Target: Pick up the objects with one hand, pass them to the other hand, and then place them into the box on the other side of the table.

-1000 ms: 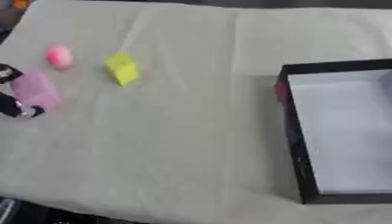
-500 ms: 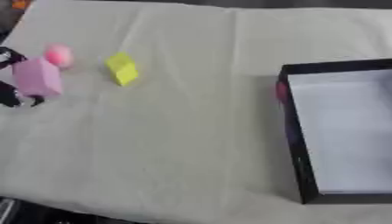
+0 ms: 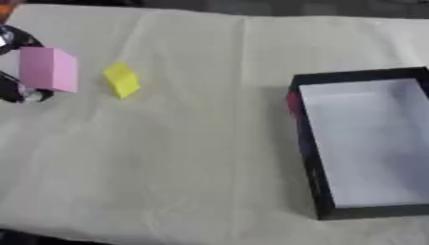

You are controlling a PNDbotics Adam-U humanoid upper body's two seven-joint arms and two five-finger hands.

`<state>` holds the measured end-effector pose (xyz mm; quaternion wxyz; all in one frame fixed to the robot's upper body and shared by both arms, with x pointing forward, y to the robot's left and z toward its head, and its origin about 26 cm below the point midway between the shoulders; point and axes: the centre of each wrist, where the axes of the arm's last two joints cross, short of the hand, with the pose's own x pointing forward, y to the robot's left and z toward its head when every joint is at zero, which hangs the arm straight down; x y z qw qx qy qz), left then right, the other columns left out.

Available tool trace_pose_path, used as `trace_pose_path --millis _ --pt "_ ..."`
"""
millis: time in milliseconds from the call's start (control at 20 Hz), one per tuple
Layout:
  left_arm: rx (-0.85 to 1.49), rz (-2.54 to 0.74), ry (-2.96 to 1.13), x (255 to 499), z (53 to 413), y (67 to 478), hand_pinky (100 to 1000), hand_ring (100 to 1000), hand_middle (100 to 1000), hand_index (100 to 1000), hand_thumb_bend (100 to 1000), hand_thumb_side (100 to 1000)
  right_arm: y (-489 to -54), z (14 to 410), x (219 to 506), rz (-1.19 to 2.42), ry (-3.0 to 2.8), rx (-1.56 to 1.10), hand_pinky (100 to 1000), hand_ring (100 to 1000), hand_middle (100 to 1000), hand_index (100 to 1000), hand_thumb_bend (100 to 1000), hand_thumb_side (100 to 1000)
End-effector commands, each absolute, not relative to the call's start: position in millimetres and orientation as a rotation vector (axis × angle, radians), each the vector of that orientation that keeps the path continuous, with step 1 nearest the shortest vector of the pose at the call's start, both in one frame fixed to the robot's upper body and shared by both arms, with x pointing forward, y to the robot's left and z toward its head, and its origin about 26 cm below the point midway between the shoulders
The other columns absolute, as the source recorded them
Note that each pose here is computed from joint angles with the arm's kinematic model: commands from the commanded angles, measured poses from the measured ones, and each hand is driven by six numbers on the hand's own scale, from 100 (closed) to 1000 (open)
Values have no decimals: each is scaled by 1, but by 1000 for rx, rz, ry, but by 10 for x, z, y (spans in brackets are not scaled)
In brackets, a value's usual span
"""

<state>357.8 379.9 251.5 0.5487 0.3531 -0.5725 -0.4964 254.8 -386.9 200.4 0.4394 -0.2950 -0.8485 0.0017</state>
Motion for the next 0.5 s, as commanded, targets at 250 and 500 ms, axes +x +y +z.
trace_pose_path --millis 250,500 --pt "769 -1184 -1457 3634 2623 3527 950 797 654 478 100 261 -3736 2538 2664 342 -2114 -740 760 924 941 952 100 196" --pt "707 -1195 -1491 3695 2543 3349 952 790 647 474 100 287 -3588 2751 2744 452 -2107 -711 763 926 941 950 100 190"
